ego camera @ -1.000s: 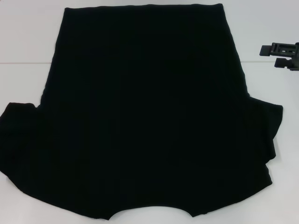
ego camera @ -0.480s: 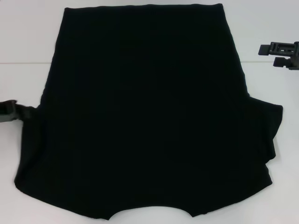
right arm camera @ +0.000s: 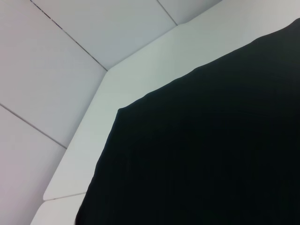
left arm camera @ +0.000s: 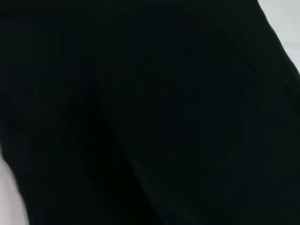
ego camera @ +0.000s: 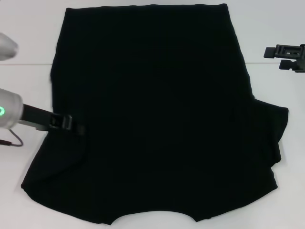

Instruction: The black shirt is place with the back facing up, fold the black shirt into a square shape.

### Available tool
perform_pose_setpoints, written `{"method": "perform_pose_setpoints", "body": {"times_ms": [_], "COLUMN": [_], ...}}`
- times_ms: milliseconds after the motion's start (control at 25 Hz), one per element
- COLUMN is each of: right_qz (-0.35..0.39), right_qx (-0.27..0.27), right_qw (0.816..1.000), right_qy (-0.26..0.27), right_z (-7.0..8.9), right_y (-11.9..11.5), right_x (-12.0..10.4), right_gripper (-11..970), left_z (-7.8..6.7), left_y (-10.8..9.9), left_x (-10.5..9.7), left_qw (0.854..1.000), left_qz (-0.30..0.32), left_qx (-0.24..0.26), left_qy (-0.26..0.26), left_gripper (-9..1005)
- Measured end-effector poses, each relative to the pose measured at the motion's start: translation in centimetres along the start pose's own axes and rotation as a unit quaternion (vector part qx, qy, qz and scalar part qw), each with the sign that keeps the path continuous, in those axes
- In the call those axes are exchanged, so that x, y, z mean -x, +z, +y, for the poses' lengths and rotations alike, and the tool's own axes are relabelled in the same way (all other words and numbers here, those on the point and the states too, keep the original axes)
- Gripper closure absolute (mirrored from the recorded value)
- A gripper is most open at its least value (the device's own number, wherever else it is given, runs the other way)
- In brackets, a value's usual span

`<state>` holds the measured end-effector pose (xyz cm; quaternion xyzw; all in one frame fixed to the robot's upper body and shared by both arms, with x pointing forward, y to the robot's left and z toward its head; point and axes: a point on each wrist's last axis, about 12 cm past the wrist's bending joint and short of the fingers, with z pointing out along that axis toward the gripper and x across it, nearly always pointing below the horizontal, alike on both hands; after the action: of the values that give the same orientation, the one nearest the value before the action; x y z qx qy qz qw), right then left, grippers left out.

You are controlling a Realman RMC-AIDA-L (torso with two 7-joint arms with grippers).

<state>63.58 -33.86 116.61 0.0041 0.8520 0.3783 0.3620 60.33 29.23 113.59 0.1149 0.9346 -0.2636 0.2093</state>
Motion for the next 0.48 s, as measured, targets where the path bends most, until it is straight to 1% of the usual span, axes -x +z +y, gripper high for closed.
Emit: {"method": "perform_pose_setpoints", "body": {"times_ms": [80, 200, 320, 480], "right_qz": [-0.001, -0.001, -0.001, 0.005], "right_qx": [-0.001, -0.002, -0.002, -0.002], "right_qw": [1.000, 1.000, 1.000, 1.000], "right_qy": [0.000, 0.000, 0.001, -0.005], "right_z": [0.0, 0.0, -0.1, -0.1], "right_y": [0.0, 0.0, -0.1, -0.5], "right_x": [0.0, 0.0, 0.1, 0.4], "right_gripper": [217, 220, 222, 226], "left_z": [-0.4, -0.1, 0.9, 2.5], "left_y": [0.6, 0.6, -0.5, -2.5], "left_x": [0.0, 0.0, -0.1, -1.0], "left_qw": [1.000, 1.000, 0.999, 0.997], "left_qz": [0.006, 0.000, -0.020, -0.058], "left_qx": [0.002, 0.006, 0.010, -0.012], "left_qy": [0.007, -0.008, -0.034, -0.056], "left_gripper": [989, 984, 980, 883]}}
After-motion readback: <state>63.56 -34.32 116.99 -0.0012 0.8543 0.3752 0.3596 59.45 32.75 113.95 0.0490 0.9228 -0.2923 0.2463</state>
